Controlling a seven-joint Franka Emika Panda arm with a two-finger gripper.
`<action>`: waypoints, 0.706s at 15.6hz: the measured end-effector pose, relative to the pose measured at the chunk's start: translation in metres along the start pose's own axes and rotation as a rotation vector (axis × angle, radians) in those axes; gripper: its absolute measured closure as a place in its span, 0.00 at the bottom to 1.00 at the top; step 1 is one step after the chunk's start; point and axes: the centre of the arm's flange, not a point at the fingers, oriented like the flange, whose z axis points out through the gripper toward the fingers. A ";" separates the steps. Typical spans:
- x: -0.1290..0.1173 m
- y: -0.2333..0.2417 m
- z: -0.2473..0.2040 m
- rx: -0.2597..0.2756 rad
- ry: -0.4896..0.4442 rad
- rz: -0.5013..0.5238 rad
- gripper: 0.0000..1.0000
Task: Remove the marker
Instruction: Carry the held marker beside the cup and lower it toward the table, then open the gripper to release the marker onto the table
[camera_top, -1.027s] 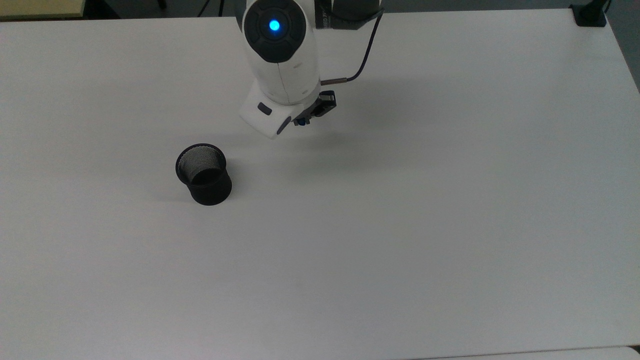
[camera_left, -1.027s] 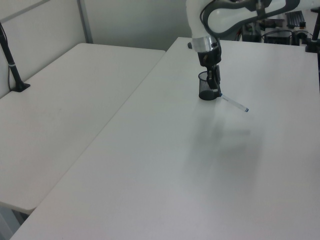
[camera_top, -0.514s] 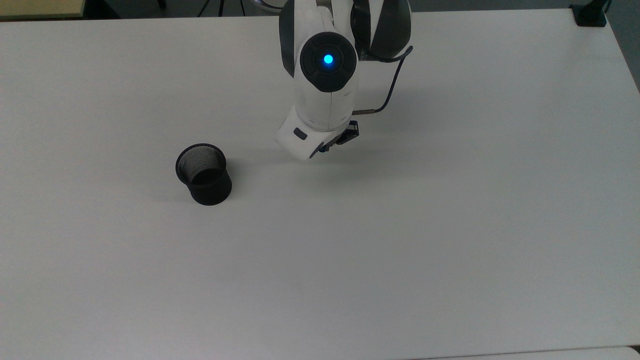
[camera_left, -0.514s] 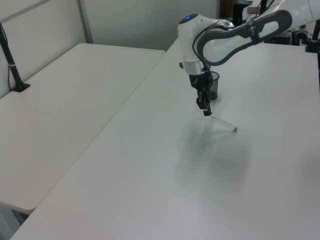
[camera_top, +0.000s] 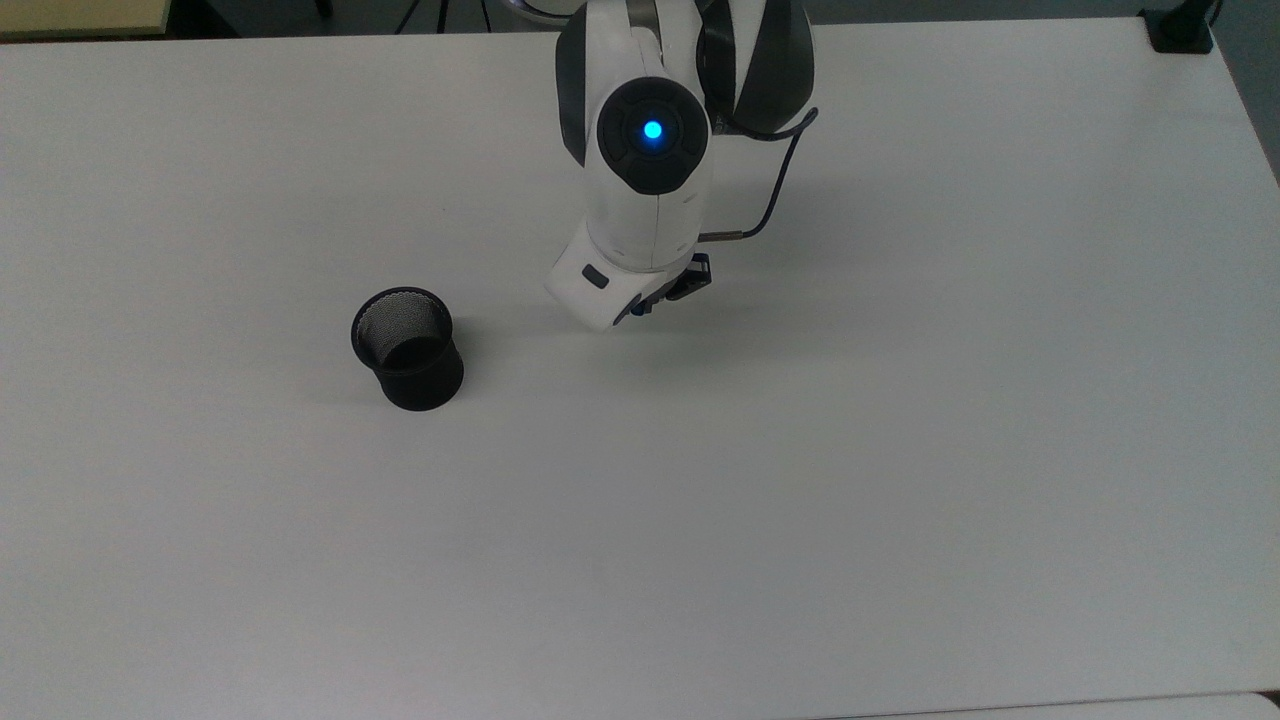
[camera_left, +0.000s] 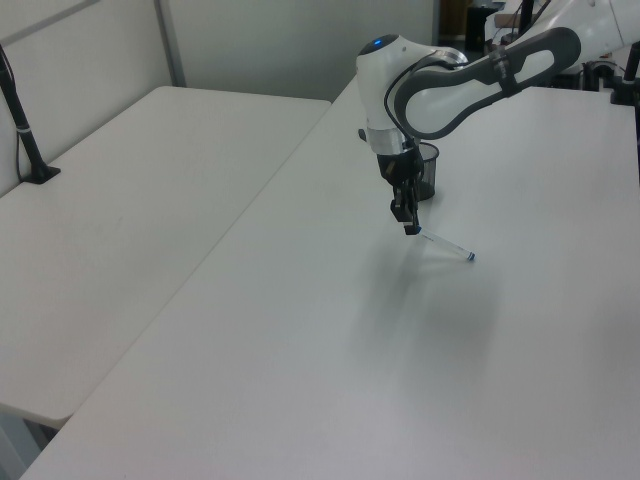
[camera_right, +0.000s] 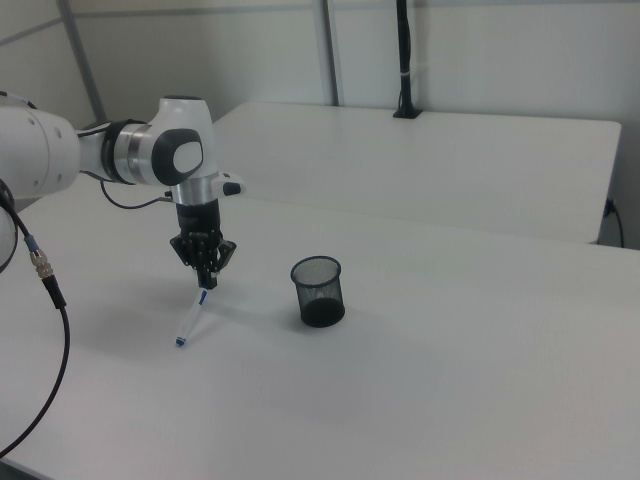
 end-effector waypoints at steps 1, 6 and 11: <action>0.000 0.000 0.001 0.000 0.001 0.002 0.83; 0.001 0.002 0.000 -0.003 0.004 0.020 0.83; 0.005 0.009 -0.002 -0.008 0.033 0.029 0.40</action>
